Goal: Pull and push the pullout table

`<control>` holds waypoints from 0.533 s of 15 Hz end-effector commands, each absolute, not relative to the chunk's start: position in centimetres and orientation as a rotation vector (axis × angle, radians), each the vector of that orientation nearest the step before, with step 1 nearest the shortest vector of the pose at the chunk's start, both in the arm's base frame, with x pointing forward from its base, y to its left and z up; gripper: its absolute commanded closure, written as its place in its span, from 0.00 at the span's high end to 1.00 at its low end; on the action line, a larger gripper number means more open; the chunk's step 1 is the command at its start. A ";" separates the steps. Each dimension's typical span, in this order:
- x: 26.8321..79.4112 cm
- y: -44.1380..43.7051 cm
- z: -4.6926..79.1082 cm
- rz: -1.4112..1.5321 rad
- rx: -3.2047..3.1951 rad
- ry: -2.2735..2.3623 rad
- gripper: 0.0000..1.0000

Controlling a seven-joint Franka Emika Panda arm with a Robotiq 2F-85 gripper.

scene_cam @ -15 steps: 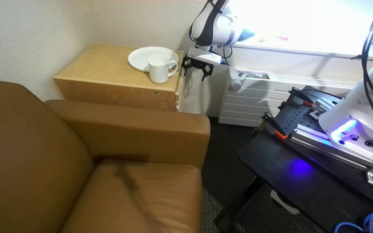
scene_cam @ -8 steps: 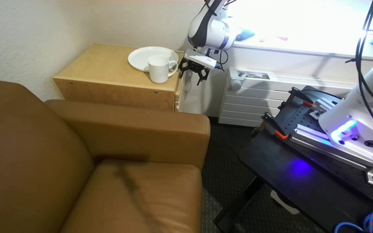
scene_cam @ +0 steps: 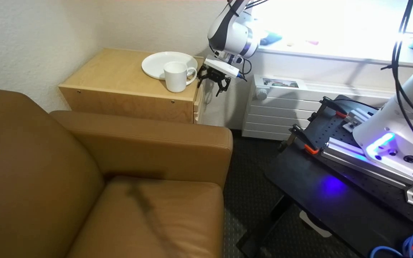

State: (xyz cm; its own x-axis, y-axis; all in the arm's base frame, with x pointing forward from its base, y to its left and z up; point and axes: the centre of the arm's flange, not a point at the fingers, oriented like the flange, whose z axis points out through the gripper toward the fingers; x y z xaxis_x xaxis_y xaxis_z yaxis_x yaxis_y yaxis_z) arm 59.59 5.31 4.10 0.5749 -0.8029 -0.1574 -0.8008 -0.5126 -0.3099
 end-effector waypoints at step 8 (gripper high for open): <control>59.3 3.2 4.4 -0.014 -2.536 1.330 1.00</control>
